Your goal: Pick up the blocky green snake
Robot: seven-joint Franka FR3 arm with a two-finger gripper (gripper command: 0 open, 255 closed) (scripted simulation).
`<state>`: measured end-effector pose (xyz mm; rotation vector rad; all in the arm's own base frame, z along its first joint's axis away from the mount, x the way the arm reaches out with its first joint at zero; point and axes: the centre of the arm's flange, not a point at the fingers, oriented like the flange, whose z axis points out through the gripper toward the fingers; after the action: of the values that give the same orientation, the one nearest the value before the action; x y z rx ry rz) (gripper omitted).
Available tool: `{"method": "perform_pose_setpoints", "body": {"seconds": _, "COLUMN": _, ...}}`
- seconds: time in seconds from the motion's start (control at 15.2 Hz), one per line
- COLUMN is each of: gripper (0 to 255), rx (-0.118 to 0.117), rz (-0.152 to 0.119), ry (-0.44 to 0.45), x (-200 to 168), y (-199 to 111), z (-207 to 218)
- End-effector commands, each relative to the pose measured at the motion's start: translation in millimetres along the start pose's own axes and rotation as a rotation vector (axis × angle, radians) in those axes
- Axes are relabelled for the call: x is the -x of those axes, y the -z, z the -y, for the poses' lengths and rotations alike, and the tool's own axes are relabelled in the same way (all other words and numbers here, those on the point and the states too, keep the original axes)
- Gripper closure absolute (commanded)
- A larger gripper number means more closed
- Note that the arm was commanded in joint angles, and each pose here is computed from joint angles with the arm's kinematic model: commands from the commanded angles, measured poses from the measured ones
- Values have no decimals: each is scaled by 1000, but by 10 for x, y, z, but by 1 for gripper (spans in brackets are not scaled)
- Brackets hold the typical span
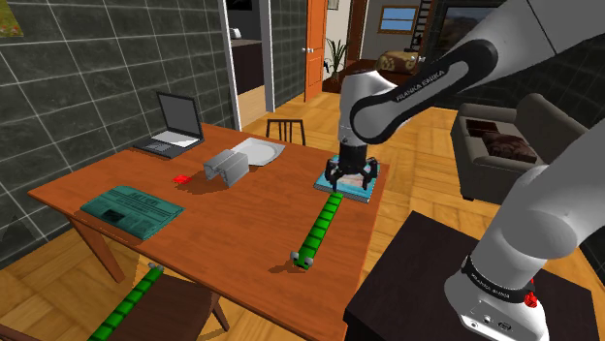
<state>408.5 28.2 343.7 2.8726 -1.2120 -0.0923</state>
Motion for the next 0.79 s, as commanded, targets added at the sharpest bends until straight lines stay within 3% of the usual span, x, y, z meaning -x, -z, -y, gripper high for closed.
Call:
{"method": "perform_pose_setpoints", "body": {"seconds": 0.0, "gripper": 0, "rx": -4, "rz": -4, "ry": -65, "x": -81, "y": -223, "z": 101}}
{"method": "perform_pose_setpoints", "body": {"seconds": 0.73, "gripper": 0, "rx": -15, "rz": -19, "ry": -404, "x": -704, "y": -1436, "z": 547}}
